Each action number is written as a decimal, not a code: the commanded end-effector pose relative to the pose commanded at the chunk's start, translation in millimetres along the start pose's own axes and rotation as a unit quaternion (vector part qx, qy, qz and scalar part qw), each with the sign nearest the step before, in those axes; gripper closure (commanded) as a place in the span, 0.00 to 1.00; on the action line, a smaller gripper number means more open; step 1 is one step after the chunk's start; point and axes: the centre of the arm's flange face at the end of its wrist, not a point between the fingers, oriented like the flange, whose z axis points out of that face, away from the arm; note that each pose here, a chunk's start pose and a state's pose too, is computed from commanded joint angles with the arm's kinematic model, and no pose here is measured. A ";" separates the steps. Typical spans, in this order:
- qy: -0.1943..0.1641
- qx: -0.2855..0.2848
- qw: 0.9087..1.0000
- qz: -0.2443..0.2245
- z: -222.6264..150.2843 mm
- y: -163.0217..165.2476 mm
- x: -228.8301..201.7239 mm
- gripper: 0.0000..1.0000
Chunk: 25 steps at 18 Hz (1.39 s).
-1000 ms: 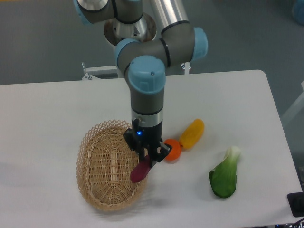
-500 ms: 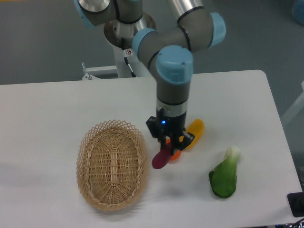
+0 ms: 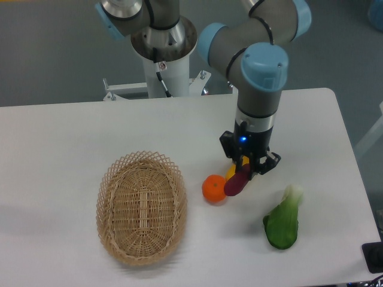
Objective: Pick up the sweet potato from the basket
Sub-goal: 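Raise the held sweet potato higher, past the yellow pepper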
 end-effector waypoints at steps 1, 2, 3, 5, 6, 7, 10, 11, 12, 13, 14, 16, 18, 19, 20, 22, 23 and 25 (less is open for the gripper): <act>-0.004 0.000 1.000 0.005 -4.3 4.6 -2.2 0.76; -0.006 0.000 1.000 0.011 -6.4 9.3 -5.3 0.76; -0.007 -0.001 1.000 0.012 -7.6 16.5 -9.7 0.76; -0.004 -0.004 1.000 0.019 -9.3 28.1 -12.7 0.76; -0.004 -0.004 1.000 0.018 -9.8 30.7 -13.4 0.76; -0.005 -0.005 1.000 0.015 -9.9 34.8 -16.2 0.76; -0.013 -0.006 1.000 0.008 -17.5 45.0 -21.8 0.76; -0.014 -0.006 1.000 0.008 -18.4 46.5 -23.1 0.76; -0.015 -0.006 1.000 0.008 -19.0 52.2 -25.9 0.76; -0.014 -0.006 1.000 0.014 -18.9 53.2 -26.2 0.76; -0.013 -0.008 1.000 0.017 -16.7 55.6 -25.8 0.76; -0.012 -0.007 1.000 0.022 -16.0 55.7 -25.3 0.75; -0.013 -0.006 1.000 0.024 -17.3 52.7 -24.3 0.75; -0.014 -0.006 1.000 0.025 -17.9 51.8 -24.3 0.75; -0.014 -0.006 1.000 0.024 -18.0 52.7 -24.7 0.75; -0.015 -0.007 1.000 0.023 -18.9 54.2 -25.9 0.75; -0.016 -0.007 1.000 0.022 -19.7 54.9 -26.7 0.75; -0.017 -0.007 1.000 0.021 -20.5 56.4 -27.9 0.75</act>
